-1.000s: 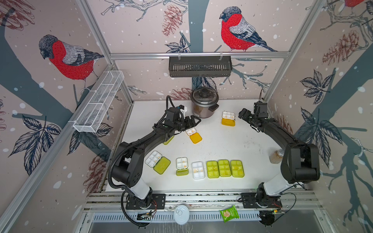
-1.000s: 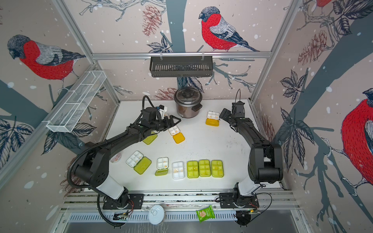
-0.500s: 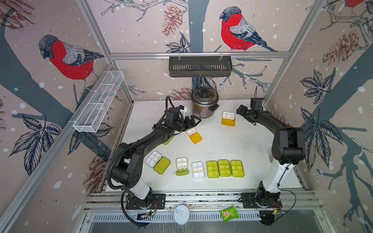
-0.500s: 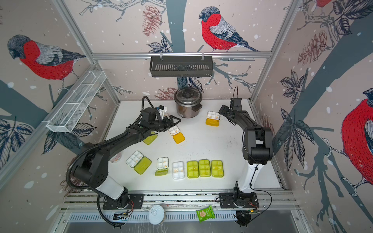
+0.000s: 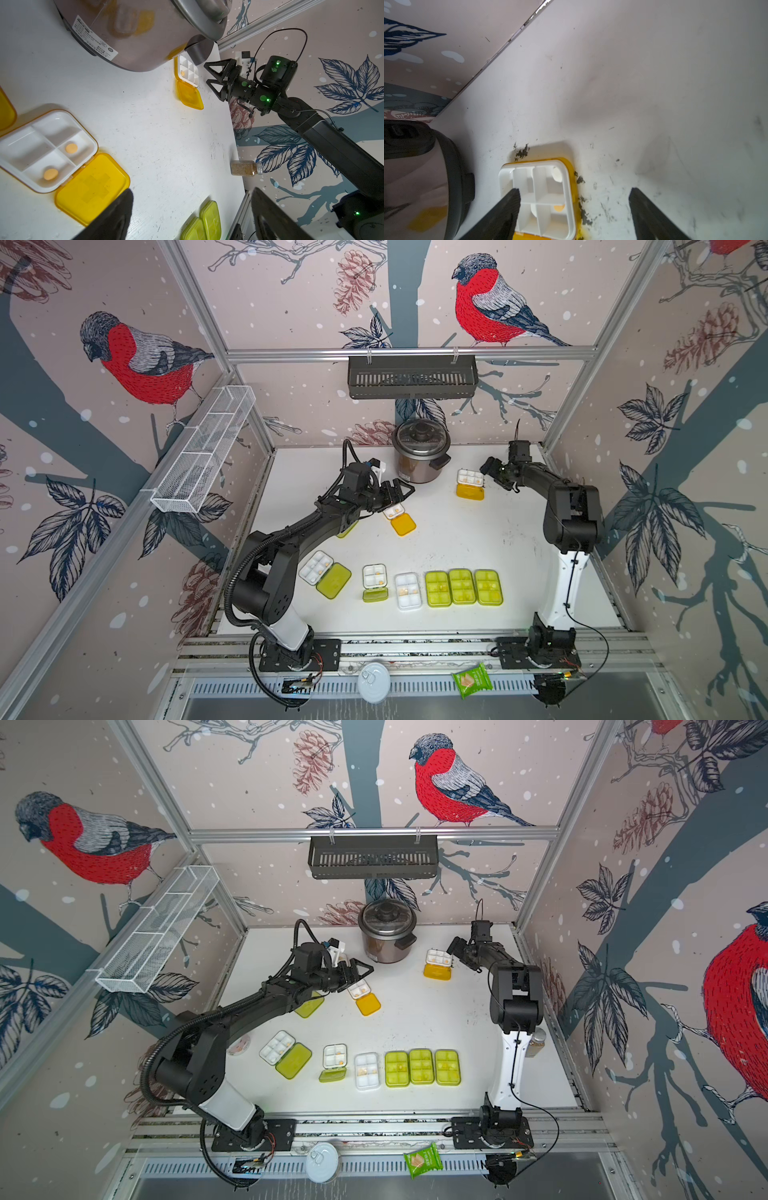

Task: Close pillboxes
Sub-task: Move the pillbox to the center of the board.

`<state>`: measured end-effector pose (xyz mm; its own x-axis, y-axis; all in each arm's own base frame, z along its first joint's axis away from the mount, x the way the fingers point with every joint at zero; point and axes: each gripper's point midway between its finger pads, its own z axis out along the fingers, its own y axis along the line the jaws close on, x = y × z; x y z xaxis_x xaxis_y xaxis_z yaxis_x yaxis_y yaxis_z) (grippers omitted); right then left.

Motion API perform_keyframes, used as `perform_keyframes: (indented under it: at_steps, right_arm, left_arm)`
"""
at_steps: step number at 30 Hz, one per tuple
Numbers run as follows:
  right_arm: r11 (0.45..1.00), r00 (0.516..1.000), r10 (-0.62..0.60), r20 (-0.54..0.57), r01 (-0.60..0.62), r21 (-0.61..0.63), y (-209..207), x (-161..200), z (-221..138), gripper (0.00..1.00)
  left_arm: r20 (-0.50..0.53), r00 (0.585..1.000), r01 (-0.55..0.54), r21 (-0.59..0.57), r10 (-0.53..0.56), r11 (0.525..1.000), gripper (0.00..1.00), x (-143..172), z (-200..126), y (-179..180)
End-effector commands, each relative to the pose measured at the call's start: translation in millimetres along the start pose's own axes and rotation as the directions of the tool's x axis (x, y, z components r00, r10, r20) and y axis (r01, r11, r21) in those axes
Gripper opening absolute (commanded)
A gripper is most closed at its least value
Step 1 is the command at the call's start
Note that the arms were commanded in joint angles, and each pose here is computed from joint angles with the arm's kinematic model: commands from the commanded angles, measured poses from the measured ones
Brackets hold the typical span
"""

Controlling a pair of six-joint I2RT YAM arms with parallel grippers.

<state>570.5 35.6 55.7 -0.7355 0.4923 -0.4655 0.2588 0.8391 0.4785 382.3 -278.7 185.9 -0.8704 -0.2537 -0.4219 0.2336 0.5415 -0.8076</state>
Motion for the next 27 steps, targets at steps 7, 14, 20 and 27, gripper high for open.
perform_keyframes:
  at_steps: [7, 14, 20, 27]
  right_arm:
    - [0.997, 0.998, -0.013, -0.057, 0.009, -0.074, 14.8, 7.1, 16.1, 0.81]
    - [0.992, 0.993, -0.056, -0.104, 0.044, -0.116, 28.6, 13.1, 31.6, 0.8]
    - [0.983, 0.988, -0.099, -0.118, 0.078, -0.164, 44.5, 17.0, 39.4, 0.79]
    - [0.94, 0.966, -0.222, -0.131, 0.176, -0.293, 77.9, 33.3, 40.2, 0.79]
  left_arm:
    - [-0.012, 1.0, -0.003, 0.069, 0.004, 0.998, 0.88, -0.9, 3.4, -12.3]
    - [-0.021, 1.0, 0.0, 0.069, 0.001, 0.998, 0.88, 0.8, 5.5, -10.2]
    - [-0.029, 1.0, 0.006, 0.071, -0.003, 0.997, 0.88, 2.2, 7.9, -8.9]
    - [-0.033, 0.999, 0.006, 0.072, -0.004, 0.997, 0.88, 2.4, 9.4, -7.3]
